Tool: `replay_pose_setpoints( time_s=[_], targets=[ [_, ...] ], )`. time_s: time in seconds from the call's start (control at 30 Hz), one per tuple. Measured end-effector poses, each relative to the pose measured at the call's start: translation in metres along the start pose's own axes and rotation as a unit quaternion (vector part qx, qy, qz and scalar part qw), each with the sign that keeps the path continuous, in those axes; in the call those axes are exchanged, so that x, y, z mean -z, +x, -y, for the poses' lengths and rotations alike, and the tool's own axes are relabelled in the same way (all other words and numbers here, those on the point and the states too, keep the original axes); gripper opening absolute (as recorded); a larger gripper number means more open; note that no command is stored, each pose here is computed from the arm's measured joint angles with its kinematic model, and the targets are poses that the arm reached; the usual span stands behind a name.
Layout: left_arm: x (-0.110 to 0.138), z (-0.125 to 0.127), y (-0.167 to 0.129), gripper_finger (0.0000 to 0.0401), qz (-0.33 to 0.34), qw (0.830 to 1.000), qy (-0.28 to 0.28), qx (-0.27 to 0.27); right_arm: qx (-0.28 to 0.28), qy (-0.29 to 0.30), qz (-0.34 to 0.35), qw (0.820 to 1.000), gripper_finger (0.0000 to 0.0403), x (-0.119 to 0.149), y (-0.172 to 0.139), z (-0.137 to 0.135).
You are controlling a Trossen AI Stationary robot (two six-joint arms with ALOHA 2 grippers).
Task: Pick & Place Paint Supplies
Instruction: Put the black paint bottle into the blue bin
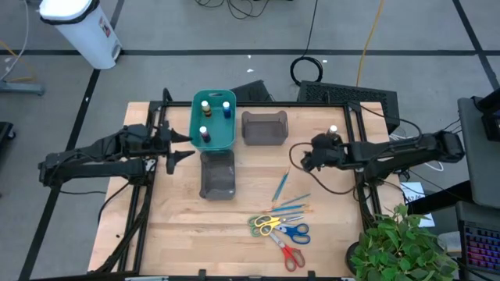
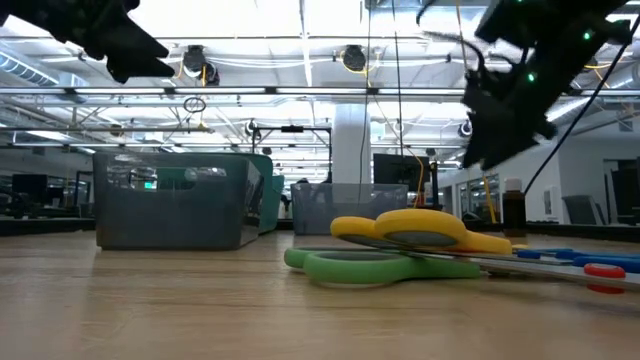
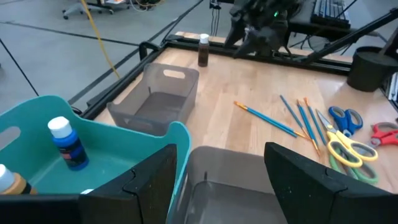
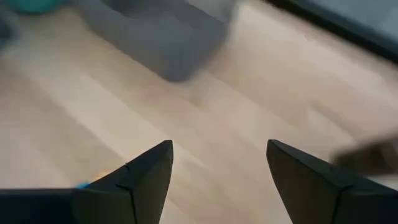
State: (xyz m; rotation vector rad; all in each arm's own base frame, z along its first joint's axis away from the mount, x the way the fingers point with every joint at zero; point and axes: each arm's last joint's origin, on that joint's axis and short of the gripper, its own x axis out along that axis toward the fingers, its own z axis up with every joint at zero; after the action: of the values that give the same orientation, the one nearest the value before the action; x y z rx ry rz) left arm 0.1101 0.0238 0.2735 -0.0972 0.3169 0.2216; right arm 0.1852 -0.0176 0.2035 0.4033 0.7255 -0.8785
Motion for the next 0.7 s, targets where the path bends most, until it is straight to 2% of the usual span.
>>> replay_pose_setpoints(
  time_s=[0.3, 0.57, 0.7],
  targets=[
    [-0.002, 0.0, 0.0, 0.0251, 0.009, 1.0, -0.005, 0.0, 0.101, 0.063, -0.09, 0.989, 0.0251, 0.022, 0.02, 0.035],
    [-0.002, 0.0, 0.0, 0.0251, 0.009, 1.0, -0.005, 0.0, 0.16, 0.104, -0.103, 0.976, 0.0251, 0.032, 0.036, 0.059],
    [-0.002, 0.0, 0.0, 0.0251, 0.009, 1.0, -0.005, 0.0, 0.191, 0.119, -0.068, 0.972, 0.0251, 0.034, 0.044, 0.068]
  ],
)
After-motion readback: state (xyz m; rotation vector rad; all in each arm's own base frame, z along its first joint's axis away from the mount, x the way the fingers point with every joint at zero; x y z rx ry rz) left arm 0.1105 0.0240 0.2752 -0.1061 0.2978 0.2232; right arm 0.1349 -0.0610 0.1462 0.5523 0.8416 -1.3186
